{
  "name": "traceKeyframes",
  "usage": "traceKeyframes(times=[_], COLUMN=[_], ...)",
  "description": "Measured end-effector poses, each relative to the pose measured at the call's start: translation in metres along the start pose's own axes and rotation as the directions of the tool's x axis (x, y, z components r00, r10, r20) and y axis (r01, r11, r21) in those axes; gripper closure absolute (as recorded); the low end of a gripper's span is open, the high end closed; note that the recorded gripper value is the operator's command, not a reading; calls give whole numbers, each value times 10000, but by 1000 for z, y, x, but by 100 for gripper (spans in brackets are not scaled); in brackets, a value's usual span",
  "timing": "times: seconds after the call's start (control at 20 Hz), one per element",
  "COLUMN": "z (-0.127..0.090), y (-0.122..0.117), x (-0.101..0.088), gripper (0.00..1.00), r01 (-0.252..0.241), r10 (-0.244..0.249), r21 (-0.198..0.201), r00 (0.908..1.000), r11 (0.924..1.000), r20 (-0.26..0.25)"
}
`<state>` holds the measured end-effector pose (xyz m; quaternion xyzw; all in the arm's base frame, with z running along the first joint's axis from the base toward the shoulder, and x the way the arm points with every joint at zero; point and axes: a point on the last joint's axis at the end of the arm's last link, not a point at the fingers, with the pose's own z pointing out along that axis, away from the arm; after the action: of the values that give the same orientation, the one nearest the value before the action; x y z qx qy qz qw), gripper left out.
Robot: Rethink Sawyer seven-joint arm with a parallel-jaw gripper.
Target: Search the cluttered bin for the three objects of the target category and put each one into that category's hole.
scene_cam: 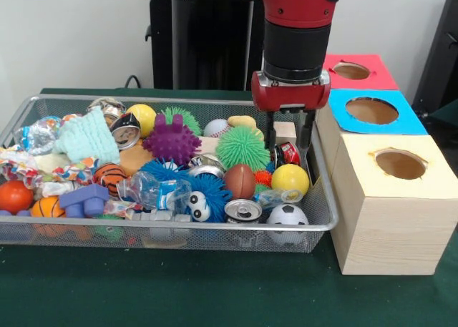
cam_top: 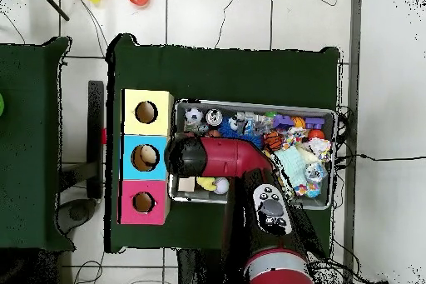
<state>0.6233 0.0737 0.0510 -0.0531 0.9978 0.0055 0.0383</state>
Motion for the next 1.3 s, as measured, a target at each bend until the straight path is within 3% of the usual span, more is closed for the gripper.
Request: traceKeyframes(times=[0.65,1.3], z=[12,65], y=[2,12], x=[8,21], gripper=[0,0], r01=[-3,23], r10=[1,-37], r21=[-69,-283], r00=[9998,9987], r11=[10000,9996], r20=[-197,-511])
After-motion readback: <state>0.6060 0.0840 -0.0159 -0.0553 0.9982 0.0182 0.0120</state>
